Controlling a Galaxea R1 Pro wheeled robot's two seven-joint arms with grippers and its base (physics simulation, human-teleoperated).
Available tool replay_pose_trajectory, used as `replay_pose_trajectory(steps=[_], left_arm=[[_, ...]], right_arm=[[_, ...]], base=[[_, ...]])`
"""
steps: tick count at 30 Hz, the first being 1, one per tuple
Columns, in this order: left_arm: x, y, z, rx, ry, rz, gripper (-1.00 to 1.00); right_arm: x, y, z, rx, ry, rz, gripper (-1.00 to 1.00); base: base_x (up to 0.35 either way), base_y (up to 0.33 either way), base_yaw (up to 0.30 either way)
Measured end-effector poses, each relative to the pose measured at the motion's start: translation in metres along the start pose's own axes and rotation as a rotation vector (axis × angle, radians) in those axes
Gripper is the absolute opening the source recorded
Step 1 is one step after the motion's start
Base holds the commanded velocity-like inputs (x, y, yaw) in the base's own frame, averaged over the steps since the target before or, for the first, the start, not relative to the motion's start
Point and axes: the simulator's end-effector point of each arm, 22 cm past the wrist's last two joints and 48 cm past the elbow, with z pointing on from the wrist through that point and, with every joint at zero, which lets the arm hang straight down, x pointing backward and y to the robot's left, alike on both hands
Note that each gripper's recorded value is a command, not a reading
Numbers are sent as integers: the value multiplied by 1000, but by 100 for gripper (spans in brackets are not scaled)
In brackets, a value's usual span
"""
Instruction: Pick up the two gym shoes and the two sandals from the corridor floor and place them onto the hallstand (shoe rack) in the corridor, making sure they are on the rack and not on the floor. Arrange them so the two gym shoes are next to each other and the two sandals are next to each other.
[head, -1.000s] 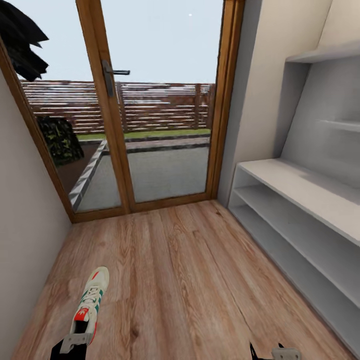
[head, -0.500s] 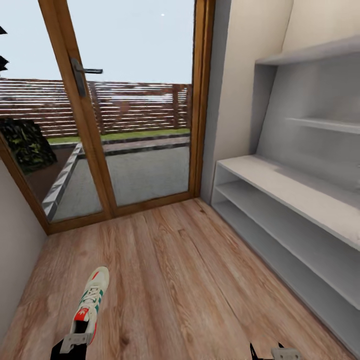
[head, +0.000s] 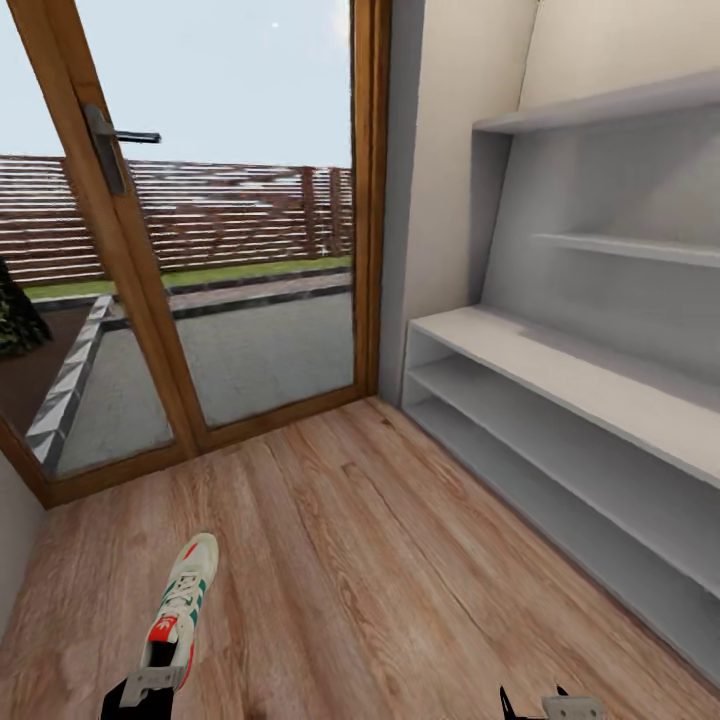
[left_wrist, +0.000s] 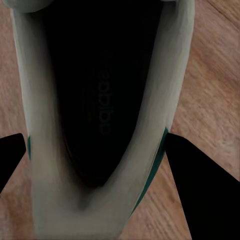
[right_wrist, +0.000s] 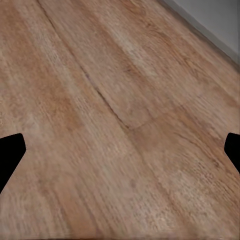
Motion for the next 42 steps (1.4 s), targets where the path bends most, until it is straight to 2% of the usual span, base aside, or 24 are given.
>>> replay_pose_trajectory(steps=[27,30,31,32,42], left_arm=[[7,-1,-4,2,2,2,-100],[5,-1,-8,3,-36,10,-100],[-4,-1,-12,1,-97,19,-100],[-6,-1,-13,1,-107,20,-100],[-8,-1,-14,2,-123,24,-100]], right_arm=[[0,0,0,0,-1,0,100],[-1,0,0,0,-1,0,100],[-1,0,0,0,-1,0,100],[-1,0,0,1,-1,0,100],[-1,0,0,0,-1,0,100]], base=[[2,16,-298],[0,0,-300],[0,0,-300],[0,0,-300],[0,0,-300]])
